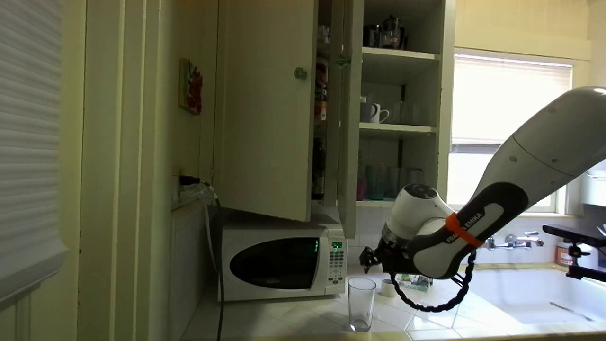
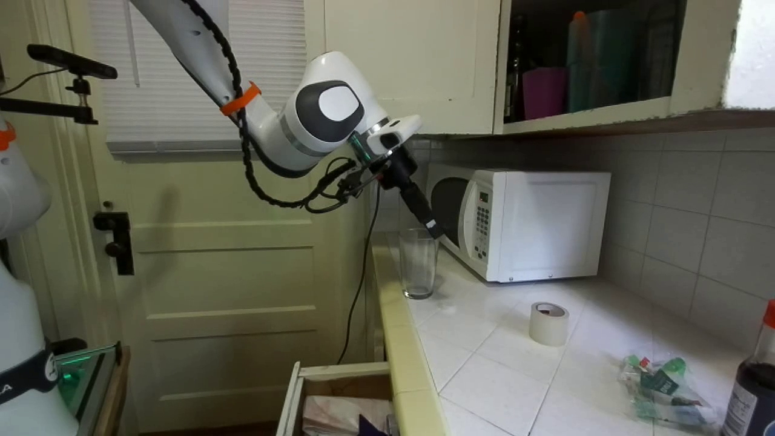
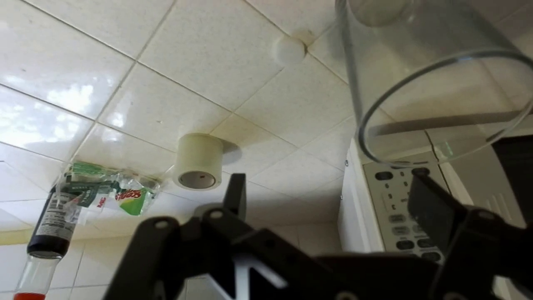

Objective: Move the cup

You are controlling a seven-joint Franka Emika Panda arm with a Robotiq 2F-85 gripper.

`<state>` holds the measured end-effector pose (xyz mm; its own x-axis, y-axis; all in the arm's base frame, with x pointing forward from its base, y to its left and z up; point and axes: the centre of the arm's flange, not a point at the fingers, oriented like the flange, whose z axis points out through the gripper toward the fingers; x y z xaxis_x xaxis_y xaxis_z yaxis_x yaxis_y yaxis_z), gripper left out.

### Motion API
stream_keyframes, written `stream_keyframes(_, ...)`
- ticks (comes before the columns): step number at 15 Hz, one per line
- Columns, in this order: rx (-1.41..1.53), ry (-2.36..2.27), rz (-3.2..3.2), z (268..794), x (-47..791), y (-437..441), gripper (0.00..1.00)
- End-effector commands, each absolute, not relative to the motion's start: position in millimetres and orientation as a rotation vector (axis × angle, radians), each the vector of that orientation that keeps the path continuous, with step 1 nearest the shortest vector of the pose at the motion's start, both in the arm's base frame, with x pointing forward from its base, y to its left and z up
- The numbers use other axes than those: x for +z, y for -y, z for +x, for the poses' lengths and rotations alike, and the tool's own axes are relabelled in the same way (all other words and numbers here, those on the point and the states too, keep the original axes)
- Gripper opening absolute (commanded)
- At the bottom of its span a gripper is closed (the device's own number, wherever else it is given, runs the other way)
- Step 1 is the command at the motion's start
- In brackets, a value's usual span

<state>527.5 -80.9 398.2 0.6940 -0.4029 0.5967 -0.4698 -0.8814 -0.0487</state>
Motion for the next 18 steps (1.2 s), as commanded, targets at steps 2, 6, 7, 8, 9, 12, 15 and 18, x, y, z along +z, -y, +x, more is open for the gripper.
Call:
stream_keyframes(2, 0.942, 0.627, 2.747, 510, 386, 86, 1.00)
stream_keyframes(6, 0.928, 0.504, 2.734, 515, 383, 76, 1.00)
stream_keyframes(7, 0.926, 0.482, 2.737, 515, 383, 74, 1.00)
stream_keyframes(8, 0.916, 0.470, 2.740, 516, 382, 72, 1.00)
stream_keyframes(9, 0.914, 0.461, 2.741, 517, 381, 70, 1.00)
stream_keyframes(12, 0.917, 0.453, 2.754, 522, 377, 65, 0.91)
stream_keyframes(15, 0.902, 0.460, 2.768, 526, 370, 60, 0.85)
stream_keyframes(18, 0.902, 0.456, 2.772, 530, 366, 57, 0.65)
